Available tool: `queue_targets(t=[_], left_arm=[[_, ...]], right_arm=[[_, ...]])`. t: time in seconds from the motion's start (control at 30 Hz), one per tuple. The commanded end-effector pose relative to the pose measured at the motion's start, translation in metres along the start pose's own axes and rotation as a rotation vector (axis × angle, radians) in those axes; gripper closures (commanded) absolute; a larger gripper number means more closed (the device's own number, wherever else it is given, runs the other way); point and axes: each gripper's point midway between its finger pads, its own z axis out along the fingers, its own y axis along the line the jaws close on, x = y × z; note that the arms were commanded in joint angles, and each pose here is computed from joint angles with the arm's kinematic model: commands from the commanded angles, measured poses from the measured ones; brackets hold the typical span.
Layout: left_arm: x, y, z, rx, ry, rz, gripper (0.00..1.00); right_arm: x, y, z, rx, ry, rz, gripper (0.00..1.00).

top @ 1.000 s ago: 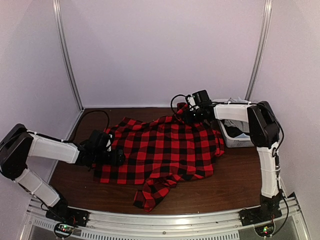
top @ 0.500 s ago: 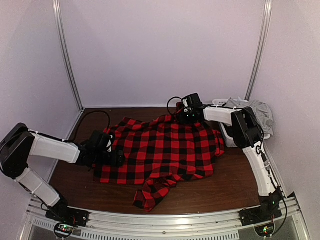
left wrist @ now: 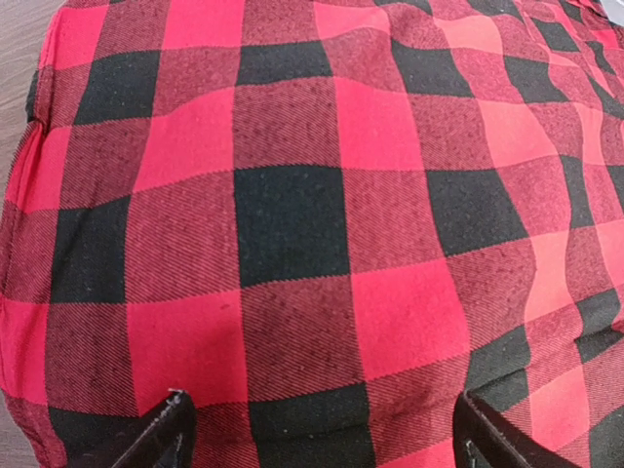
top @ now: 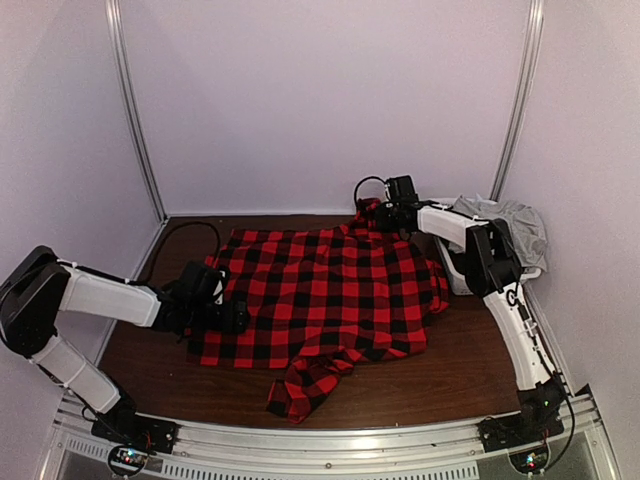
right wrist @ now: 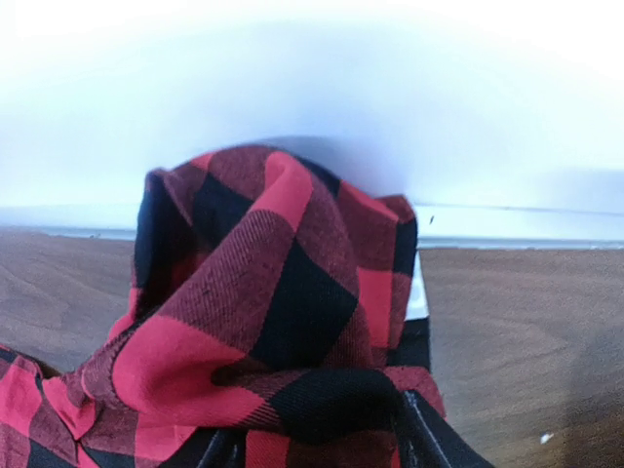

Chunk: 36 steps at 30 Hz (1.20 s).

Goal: Fold and stack the long sleeve shirts
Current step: Smooth out the flattened shirt at the center of the board.

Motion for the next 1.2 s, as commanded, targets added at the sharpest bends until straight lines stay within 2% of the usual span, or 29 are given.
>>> queue_targets(t=[0.0, 0.13, 0.3, 0.53, 0.67, 0.8, 0.97, 1.17], left_arm=[[-0.003, 0.002, 0.005, -0.021, -0.005, 0.019, 0.07], [-0.010, 0.000, 0.009, -0.025, -0.012, 0.029, 0.05], [-0.033, -0.006, 0.009, -0.034, -0.052, 0.053, 0.02], [-0.065, -0.025, -0.001, 0.021, -0.096, 0.095, 0.03], [-0.065, -0.042, -0.009, 0.119, -0.084, 0.092, 0.02], [-0.050, -0.061, -0.026, 0.268, -0.067, 0.087, 0.02], [-0.043, -0.063, -0.040, 0.283, -0.078, 0.091, 0.02], [-0.041, -0.065, -0.039, 0.287, -0.077, 0.089, 0.02]], right_arm=[[-0.057, -0.012, -0.014, 0.037, -0.143, -0.053, 0.45], [-0.087, -0.009, -0.045, 0.020, -0.169, -0.091, 0.40], [-0.072, 0.005, -0.090, -0.042, -0.092, -0.134, 0.36], [0.010, 0.021, -0.185, -0.043, 0.051, -0.197, 0.31], [0.088, 0.012, -0.240, -0.021, 0.179, -0.180, 0.30], [0.148, 0.001, -0.288, -0.013, 0.283, -0.157, 0.30], [0.201, -0.006, -0.323, -0.017, 0.360, -0.093, 0.30], [0.239, -0.005, -0.335, -0.102, 0.401, 0.020, 0.30]])
